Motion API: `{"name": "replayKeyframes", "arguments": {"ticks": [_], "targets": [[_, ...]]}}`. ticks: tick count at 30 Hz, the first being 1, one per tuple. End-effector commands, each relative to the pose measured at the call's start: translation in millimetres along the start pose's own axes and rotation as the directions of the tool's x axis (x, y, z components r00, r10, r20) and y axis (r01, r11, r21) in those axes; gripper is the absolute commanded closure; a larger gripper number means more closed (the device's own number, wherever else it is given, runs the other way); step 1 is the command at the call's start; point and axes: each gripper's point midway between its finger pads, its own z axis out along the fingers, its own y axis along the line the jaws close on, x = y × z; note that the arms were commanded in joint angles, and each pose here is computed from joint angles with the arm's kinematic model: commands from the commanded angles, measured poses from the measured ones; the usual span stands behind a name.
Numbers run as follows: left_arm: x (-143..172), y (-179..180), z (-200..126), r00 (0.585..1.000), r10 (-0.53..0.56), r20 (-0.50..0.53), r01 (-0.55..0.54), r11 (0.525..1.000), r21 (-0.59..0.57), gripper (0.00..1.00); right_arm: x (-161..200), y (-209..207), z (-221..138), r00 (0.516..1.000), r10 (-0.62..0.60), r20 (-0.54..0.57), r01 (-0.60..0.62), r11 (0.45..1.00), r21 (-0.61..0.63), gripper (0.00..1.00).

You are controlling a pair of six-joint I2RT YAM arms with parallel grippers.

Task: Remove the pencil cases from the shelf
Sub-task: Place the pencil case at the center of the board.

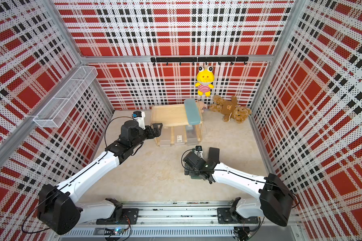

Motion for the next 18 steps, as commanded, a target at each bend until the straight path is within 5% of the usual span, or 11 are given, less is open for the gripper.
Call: {"name": "replayKeyframes", "arguments": {"ticks": [1, 8, 18], "targets": [[-2, -7, -2, 1.0, 0.002, 0.012, -0.002, 1.0, 0.03, 0.01, -26, -8, -27, 0.997, -0.042, 0.069, 0.038, 0.998, 0.051, 0.0], [-3, -9, -3, 1.0, 0.003, 0.014, -0.004, 0.999, 0.039, 0.01, -95, -1, -54, 0.979, -0.089, 0.185, 0.079, 0.995, 0.064, 0.0], [-6, -7, -5, 1.0, 0.009, 0.02, -0.01, 1.0, 0.029, 0.01, -186, -13, -29, 0.963, -0.098, 0.253, 0.081, 0.994, 0.075, 0.0]]}}
